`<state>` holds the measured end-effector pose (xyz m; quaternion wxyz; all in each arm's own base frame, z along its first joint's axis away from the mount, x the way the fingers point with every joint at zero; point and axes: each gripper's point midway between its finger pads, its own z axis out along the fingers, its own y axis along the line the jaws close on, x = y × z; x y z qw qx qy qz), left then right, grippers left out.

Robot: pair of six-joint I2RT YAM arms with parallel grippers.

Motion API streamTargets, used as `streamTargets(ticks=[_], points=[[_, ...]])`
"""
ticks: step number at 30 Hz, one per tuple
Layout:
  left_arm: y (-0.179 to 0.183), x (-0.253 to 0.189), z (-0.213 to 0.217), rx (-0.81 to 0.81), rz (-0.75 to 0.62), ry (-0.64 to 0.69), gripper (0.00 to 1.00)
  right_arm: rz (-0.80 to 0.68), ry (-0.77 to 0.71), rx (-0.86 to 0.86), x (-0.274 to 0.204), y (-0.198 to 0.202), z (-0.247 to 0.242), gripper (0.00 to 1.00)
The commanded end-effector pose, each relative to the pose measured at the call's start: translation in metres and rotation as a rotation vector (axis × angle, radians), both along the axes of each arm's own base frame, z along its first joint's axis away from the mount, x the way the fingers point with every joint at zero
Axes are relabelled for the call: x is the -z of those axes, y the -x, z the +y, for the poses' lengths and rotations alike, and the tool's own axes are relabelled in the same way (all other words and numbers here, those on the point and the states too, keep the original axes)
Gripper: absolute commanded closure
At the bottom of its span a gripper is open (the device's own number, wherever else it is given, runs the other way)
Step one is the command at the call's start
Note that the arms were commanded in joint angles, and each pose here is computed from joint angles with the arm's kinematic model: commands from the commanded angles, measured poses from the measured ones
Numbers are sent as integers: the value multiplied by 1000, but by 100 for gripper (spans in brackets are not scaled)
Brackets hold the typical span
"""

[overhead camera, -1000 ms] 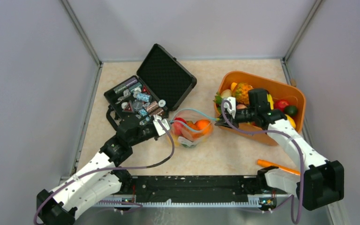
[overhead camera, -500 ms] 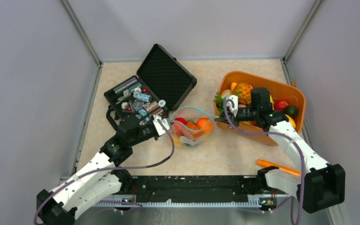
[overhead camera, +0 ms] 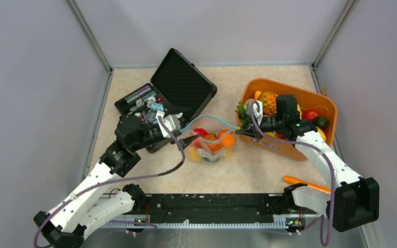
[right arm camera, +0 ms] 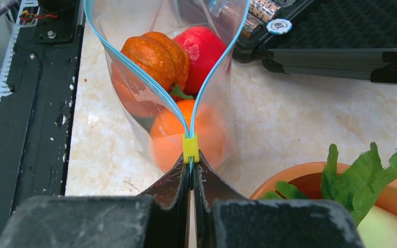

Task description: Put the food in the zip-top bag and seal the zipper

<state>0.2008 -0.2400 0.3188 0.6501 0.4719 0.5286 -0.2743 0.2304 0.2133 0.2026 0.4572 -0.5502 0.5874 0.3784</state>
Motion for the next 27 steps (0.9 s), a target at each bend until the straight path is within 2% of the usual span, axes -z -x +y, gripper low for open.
streamTargets(ticks=[1, 4, 7, 9, 11, 16, 24, 27], points=[[43, -48, -43, 370, 40, 67, 4, -89, -78, -36, -32, 2, 5, 100], [42, -38, -73, 441, 2, -14, 15, -87, -79, -41, -32, 4, 6, 100], [38, -13, -96, 484, -1, -116, 16, -95, -82, -47, -33, 7, 7, 100], [33, -2, -105, 507, 29, -139, 21, -103, -85, -48, -33, 8, 7, 100], [29, 5, -114, 530, 53, -146, 29, -116, -94, -58, -36, 12, 7, 100], [14, 9, -134, 527, 109, -118, 38, -124, -94, -53, -37, 13, 7, 100], [6, 9, -151, 504, 127, -59, 40, -122, -78, -45, -34, 14, 8, 100], [3, 17, -155, 493, 149, -75, 54, -123, -76, -45, -34, 14, 9, 100]])
